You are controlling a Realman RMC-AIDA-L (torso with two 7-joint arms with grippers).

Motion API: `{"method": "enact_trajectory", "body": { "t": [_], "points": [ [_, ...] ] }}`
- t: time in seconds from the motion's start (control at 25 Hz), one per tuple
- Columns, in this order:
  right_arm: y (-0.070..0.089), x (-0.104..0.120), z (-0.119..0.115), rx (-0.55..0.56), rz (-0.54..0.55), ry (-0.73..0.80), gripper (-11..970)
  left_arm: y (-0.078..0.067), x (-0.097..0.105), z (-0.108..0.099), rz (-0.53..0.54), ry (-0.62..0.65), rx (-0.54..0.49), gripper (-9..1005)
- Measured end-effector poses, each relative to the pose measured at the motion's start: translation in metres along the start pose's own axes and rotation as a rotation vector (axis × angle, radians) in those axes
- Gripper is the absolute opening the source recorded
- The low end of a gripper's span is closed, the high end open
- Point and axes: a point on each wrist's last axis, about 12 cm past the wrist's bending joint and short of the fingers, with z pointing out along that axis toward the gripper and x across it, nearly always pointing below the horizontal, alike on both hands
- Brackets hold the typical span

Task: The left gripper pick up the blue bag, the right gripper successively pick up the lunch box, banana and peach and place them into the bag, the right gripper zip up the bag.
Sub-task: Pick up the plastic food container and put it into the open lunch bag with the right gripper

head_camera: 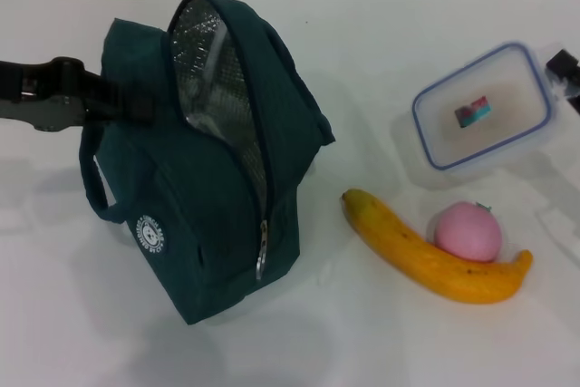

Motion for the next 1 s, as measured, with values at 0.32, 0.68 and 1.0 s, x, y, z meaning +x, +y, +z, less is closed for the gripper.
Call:
{"method": "enact_trajectory", "body": {
  "t": [0.32, 0.68, 1.0],
  "points": [
    [0.014, -0.006, -0.002, -0.122, 0.005, -0.045, 95, -0.002, 0.002, 0.003, 0.001, 0.016, 0.02, 54],
    [0.042, -0.01, 0.022, -0.348, 0.023, -0.01, 95, -0.008, 0.0, 0.014, 0.017, 0.05, 0.04, 54],
    [0.076, -0.005, 0.07, -0.575, 0.036, 0.107, 95, -0.016, -0.002, 0.033, 0.037, 0.106, 0.07, 54]
  ]
}}
